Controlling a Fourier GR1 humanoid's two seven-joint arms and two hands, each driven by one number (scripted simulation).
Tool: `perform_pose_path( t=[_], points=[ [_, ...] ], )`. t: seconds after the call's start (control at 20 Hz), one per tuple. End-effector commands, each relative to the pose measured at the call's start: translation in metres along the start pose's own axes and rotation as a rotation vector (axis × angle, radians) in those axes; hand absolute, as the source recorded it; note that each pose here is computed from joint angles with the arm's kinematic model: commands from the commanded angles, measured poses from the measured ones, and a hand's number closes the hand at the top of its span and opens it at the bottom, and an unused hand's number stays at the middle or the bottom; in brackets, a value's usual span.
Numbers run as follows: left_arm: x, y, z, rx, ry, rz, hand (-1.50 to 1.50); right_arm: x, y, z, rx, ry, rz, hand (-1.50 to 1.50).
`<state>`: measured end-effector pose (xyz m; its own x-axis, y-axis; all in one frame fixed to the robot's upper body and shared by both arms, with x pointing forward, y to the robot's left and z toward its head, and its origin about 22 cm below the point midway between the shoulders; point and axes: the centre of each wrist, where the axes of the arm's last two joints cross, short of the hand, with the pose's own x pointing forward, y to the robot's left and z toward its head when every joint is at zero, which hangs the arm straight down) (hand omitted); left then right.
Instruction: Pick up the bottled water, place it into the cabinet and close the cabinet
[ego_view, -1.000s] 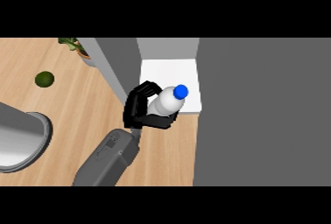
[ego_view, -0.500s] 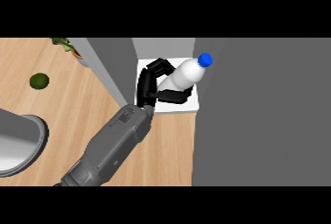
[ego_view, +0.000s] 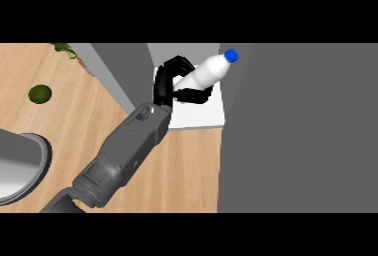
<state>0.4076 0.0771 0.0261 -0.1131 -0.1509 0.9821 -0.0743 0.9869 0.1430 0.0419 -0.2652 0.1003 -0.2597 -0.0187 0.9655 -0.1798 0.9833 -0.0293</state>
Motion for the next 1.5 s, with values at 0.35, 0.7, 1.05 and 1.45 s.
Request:
perform_pose_path(
  t=[0.35, 0.7, 1.05, 1.45],
  points=[
    [-0.004, 0.036, -0.024, 0.212, 0.049, -0.023, 1.50, 0.003, -0.007, 0.006, 0.015, -0.041, -0.055, -1.50],
    [-0.002, 0.045, -0.032, 0.217, -0.042, -0.211, -1.50, -0.003, -0.006, 0.002, 0.026, -0.057, -0.066, -1.50],
    [0.018, 0.032, -0.040, 0.222, -0.065, -0.237, -1.50, 0.004, -0.005, 0.000, 0.060, -0.052, -0.070, -1.50],
    [0.036, 0.028, -0.046, 0.088, -0.185, 0.015, -1.50, 0.005, -0.001, 0.002, 0.062, -0.054, -0.094, -1.50]
  ],
)
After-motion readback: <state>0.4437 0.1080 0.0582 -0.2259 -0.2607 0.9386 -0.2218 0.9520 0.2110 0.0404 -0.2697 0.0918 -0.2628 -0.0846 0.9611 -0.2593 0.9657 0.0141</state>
